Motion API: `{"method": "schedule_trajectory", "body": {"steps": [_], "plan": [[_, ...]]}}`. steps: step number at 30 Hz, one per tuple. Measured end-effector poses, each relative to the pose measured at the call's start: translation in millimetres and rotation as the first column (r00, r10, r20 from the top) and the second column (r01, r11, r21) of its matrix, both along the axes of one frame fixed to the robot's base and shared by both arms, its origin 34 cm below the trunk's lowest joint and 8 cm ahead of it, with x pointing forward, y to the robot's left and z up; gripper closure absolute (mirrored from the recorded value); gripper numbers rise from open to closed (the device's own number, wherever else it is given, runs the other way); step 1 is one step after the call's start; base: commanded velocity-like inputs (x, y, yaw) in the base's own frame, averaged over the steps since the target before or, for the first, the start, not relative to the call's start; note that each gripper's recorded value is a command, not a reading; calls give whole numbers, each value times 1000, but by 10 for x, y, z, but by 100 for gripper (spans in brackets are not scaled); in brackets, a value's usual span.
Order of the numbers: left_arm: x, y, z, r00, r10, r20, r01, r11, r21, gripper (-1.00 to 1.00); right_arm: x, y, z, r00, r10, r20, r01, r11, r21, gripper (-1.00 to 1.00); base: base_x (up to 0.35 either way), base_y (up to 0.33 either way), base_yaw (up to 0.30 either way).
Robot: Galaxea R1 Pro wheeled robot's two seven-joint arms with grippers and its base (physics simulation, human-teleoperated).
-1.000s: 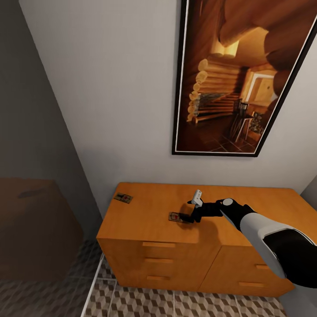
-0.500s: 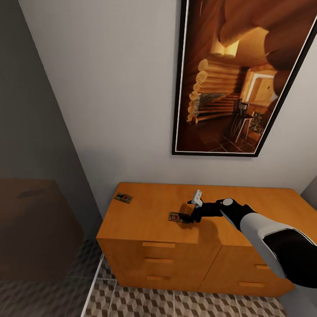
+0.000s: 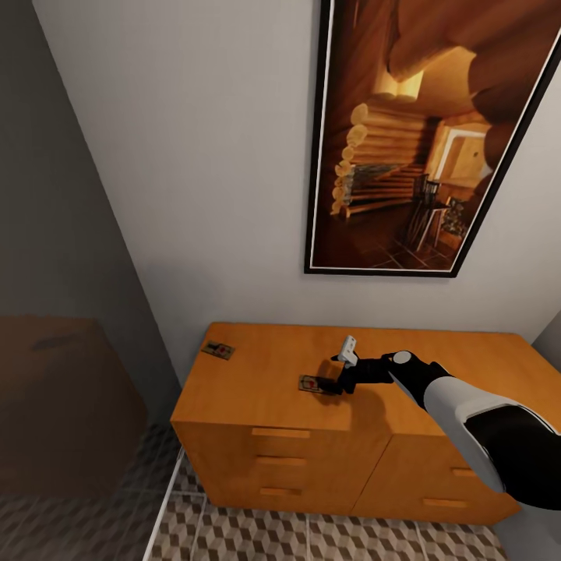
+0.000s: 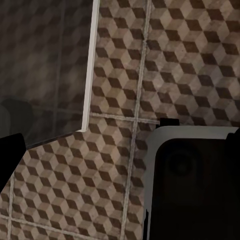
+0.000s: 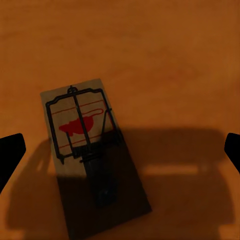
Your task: Take the four mousetraps from the cabinet in the bathroom and place them on the bathroom floor. Make sure all four end up on the same floor surface, and ensure that at least two of them are either under or directly next to the same bathroom sink.
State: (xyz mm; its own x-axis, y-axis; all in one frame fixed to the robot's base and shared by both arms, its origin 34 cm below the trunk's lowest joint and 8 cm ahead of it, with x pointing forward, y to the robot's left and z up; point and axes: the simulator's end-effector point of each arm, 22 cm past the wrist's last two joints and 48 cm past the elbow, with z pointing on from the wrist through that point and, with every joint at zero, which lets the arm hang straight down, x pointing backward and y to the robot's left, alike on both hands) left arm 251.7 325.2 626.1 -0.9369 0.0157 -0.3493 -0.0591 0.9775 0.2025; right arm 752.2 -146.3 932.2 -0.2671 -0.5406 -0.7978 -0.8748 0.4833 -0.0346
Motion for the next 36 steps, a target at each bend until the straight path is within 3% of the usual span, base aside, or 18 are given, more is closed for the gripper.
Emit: {"method": "schedule_trajectory", "body": {"steps": [36], "plan": [[-177,0,-62,999,0,-47,0,1000,0,-100,-113,143,-350,998,12,-67,-11,1000,12,-100,0,0,0]]}}
